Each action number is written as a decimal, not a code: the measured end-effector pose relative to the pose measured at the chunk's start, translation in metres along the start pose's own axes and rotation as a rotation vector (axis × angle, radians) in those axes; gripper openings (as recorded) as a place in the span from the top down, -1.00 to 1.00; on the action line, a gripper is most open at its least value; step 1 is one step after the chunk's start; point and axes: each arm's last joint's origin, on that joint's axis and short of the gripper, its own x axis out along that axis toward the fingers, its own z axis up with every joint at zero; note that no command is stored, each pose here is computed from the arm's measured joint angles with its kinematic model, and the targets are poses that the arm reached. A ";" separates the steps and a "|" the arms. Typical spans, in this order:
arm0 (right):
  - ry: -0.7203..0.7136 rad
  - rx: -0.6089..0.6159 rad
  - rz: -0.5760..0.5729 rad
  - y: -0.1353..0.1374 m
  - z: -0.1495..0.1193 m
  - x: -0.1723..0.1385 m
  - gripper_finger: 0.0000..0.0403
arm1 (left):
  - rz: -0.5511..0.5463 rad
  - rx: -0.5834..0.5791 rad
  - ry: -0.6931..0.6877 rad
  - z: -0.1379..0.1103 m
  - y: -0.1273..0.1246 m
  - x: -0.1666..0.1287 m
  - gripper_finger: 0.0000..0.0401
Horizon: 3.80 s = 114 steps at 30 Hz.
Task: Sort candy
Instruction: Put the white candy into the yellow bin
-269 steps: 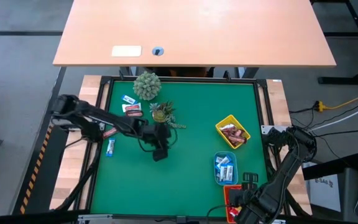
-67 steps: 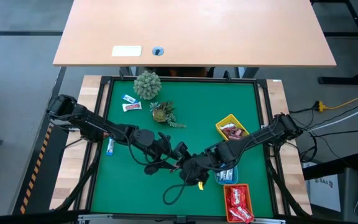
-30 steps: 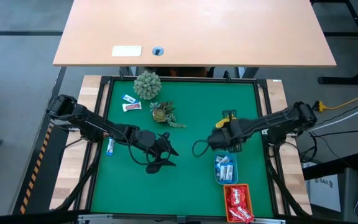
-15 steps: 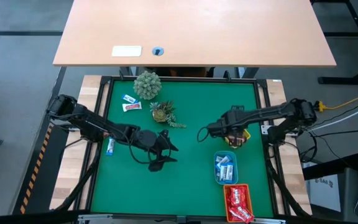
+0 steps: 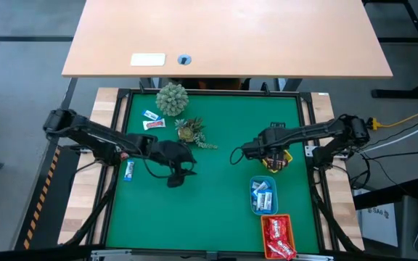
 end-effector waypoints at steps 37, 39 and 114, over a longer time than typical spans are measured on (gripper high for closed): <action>-0.438 0.106 0.376 -0.004 0.019 -0.092 0.09 | 0.740 -0.141 0.546 -0.072 0.168 -0.074 -0.12; -0.502 0.081 0.404 0.005 0.020 -0.099 0.09 | 0.717 -0.136 0.578 -0.075 0.175 -0.072 -0.12; -1.160 -0.325 0.234 0.101 0.063 -0.138 0.09 | -0.482 -0.443 0.127 -0.021 0.020 0.012 0.37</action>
